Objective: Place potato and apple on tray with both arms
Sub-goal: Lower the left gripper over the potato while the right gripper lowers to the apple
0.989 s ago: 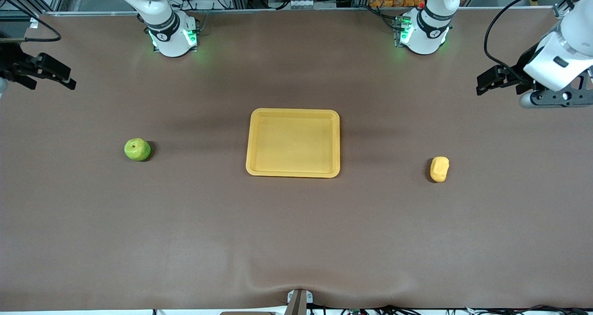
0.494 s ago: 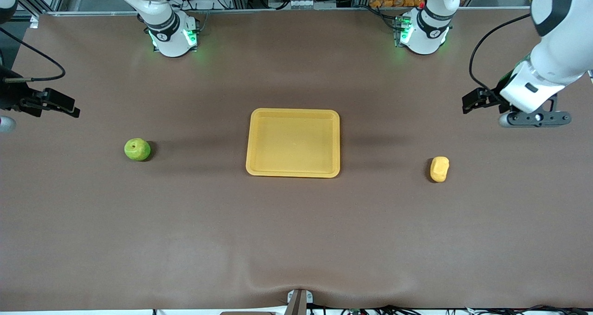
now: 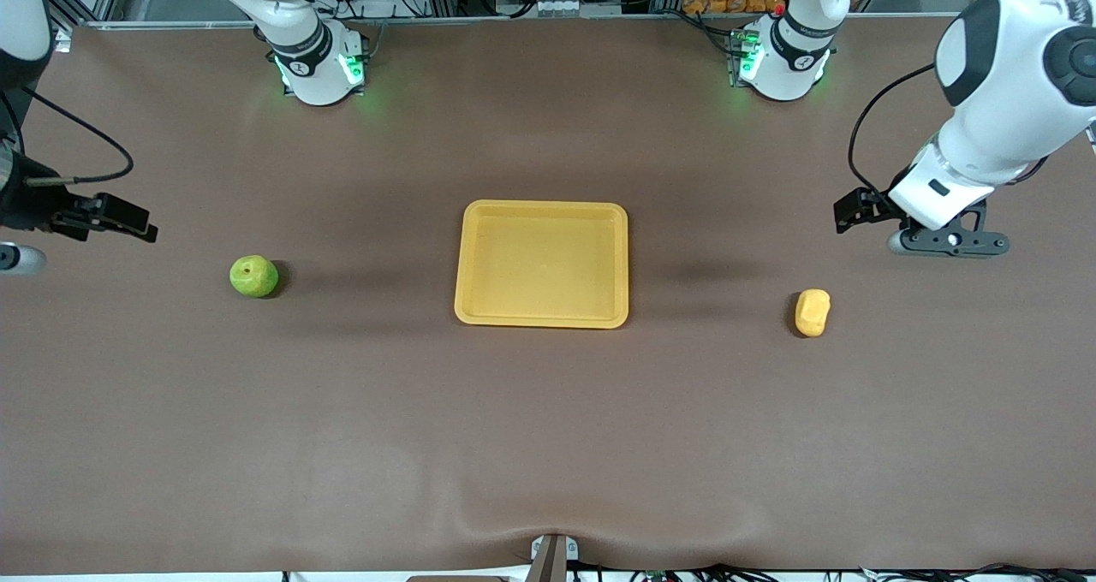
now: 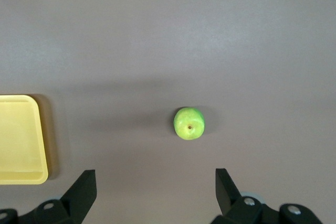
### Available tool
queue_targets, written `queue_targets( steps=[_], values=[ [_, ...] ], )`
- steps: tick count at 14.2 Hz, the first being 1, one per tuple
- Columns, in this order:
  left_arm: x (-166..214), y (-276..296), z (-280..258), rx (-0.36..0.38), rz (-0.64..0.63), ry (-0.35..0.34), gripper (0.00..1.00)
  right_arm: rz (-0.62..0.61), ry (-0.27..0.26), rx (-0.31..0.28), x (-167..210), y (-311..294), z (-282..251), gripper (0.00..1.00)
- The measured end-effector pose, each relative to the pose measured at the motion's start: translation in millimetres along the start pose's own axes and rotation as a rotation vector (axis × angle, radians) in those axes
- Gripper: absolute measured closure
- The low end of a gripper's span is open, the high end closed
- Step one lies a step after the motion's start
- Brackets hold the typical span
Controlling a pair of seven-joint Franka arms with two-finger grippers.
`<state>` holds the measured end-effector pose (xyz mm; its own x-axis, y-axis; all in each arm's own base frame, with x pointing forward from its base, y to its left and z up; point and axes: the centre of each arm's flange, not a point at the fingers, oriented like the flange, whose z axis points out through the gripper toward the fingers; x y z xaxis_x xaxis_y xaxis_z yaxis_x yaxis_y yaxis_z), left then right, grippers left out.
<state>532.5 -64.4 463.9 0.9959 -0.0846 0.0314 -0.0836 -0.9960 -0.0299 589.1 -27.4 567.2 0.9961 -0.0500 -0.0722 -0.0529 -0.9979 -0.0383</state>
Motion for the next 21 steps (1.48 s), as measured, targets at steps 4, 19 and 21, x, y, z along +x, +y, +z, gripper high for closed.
queue_targets(
  steps=[4, 19, 21],
  values=[
    [6.2, -0.6, 41.6, 0.013, 0.111, -0.006, 0.0, 0.002, -0.034, -0.001, 18.2, 1.3, 32.2, 0.0],
    [36.0, -27.0, 163.1, -0.01, 0.317, -0.002, 0.0, 0.041, -0.197, 0.0, 56.4, 25.9, 157.3, 0.0],
    [36.4, -26.3, 177.3, -0.015, 0.342, -0.01, 0.0, 0.046, -0.217, 0.0, 54.1, 28.4, 176.4, 0.0]
  ],
)
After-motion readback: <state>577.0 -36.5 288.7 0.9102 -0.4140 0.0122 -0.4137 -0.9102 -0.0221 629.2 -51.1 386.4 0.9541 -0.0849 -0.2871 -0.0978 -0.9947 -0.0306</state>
